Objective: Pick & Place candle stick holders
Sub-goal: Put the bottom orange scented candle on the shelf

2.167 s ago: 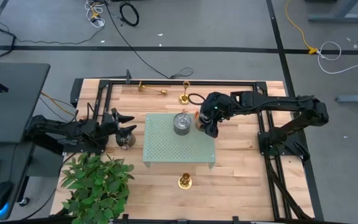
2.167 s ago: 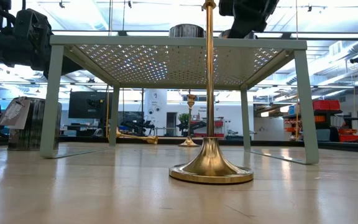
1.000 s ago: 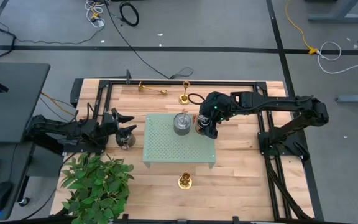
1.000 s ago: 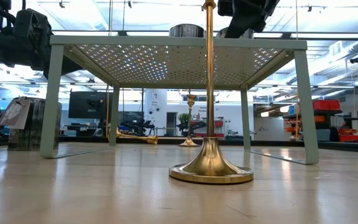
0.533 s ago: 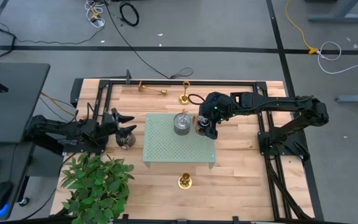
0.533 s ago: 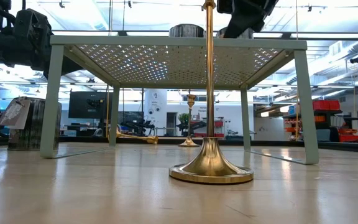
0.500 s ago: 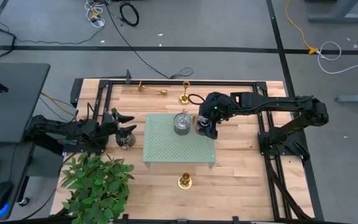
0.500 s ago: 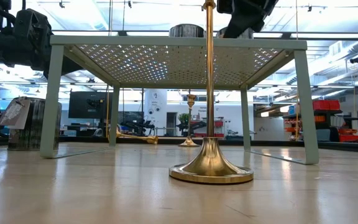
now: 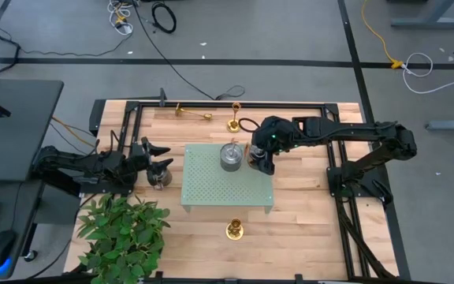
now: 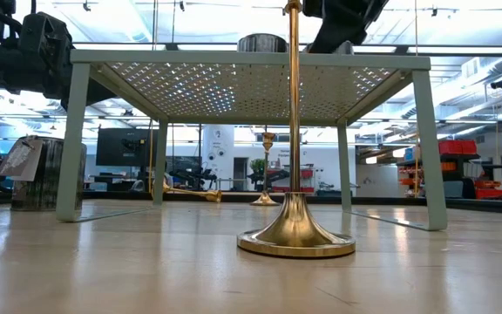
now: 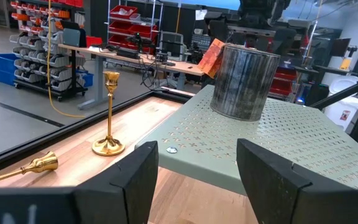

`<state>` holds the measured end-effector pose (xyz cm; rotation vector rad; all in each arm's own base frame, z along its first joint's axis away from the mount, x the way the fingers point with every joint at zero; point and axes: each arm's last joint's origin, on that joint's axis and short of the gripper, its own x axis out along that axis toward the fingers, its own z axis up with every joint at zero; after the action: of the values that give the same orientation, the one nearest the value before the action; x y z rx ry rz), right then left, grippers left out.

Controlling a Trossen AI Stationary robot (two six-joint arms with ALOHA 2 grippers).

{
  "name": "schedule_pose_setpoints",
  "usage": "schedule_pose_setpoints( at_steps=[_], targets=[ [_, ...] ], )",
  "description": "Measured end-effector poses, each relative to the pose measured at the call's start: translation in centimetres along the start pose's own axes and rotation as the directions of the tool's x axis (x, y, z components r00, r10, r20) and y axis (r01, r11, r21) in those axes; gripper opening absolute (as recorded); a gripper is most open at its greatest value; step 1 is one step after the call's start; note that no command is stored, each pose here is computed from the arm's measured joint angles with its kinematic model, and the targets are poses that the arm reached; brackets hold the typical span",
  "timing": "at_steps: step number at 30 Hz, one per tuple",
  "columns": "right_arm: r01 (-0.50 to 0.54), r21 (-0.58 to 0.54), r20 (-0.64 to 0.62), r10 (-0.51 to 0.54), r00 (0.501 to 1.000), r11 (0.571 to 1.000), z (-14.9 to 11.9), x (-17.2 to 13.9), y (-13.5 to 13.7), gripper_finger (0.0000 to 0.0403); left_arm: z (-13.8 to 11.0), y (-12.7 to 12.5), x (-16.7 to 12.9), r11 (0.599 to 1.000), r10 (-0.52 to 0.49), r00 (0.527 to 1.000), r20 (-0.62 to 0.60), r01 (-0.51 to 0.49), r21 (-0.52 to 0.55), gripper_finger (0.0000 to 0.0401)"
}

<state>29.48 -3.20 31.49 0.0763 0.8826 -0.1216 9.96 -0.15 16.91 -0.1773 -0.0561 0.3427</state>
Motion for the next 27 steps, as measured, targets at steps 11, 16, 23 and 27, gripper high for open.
schedule_pose_setpoints(
  at_steps=[11, 16, 23, 27],
  targets=[
    [0.182, 0.103, 0.062, -0.189, 0.980, 0.978, 0.6, -0.1, -0.4, 0.0396, 0.0, 0.0, 0.0, 1.000, 0.000, 1.000, 0.000, 0.000, 0.000, 0.0218],
    [0.038, 0.059, 0.055, -0.041, 0.998, 0.998, 0.5, 0.0, 0.7, 0.0396, 0.0, 0.0, 0.0, 1.000, 0.000, 1.000, 0.000, 0.000, 0.000, 0.0218],
    [0.036, 0.015, 0.051, -0.037, 0.998, 0.999, 0.4, -0.1, 1.4, 0.0396, 0.0, 0.0, 0.0, 1.000, 0.000, 1.000, 0.000, 0.000, 0.000, 0.0218],
    [0.079, 0.021, 0.015, -0.079, 0.997, 0.997, 0.0, -0.1, 1.2, 0.0396, 0.0, 0.0, 0.0, 1.000, -0.001, 1.000, 0.000, 0.001, 0.000, 0.0218]
  ],
)
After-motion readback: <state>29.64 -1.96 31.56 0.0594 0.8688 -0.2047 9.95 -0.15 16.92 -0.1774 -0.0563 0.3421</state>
